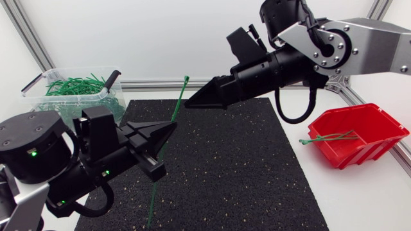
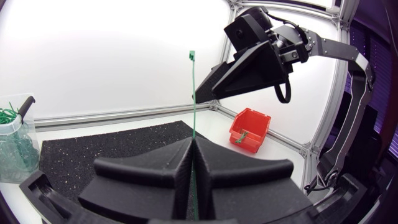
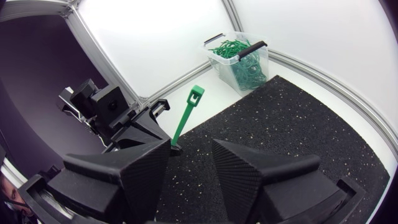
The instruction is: Take a green cable tie from the red box, thread the tail through the head to close it, then place it in the transparent bin on the left.
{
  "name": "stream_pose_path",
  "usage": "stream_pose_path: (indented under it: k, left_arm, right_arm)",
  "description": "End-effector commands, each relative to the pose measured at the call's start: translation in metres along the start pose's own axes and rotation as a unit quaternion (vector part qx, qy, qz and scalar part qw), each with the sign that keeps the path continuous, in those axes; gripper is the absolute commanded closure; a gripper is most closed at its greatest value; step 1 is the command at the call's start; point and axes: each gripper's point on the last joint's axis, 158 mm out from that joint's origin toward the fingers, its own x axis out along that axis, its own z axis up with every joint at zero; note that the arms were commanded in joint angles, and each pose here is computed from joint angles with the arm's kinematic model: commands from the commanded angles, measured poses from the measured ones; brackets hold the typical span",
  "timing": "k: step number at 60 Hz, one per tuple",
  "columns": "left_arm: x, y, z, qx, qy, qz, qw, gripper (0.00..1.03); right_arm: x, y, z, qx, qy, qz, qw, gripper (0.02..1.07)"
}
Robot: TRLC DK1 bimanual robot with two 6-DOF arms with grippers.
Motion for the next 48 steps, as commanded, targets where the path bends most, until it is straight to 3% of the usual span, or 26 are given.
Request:
stream_pose_path:
  k: [1, 19, 30, 48]
  left_arm:
    - [-0.006, -0.002, -0.004, -0.026, 0.004, -0.01, 1.0, 1.0]
    - [-0.014, -0.009, 0.003, -0.07, 0.011, -0.042, 0.997, 1.0]
    - [-0.015, -0.016, 0.003, -0.069, 0.013, -0.054, 0.996, 1.0]
    - [-0.021, -0.022, 0.012, -0.074, 0.005, -0.065, 0.995, 1.0]
  right_arm:
    - [0.005, 0.006, -0.009, -0.026, 0.003, 0.017, 1.0, 0.57]
    - [0.013, 0.045, -0.019, -0.09, 0.005, 0.089, 0.992, 0.57]
    - [0.013, 0.055, -0.017, -0.109, 0.0, 0.106, 0.988, 0.71]
    - [0.016, 0.046, -0.017, -0.107, -0.002, 0.103, 0.989, 0.72]
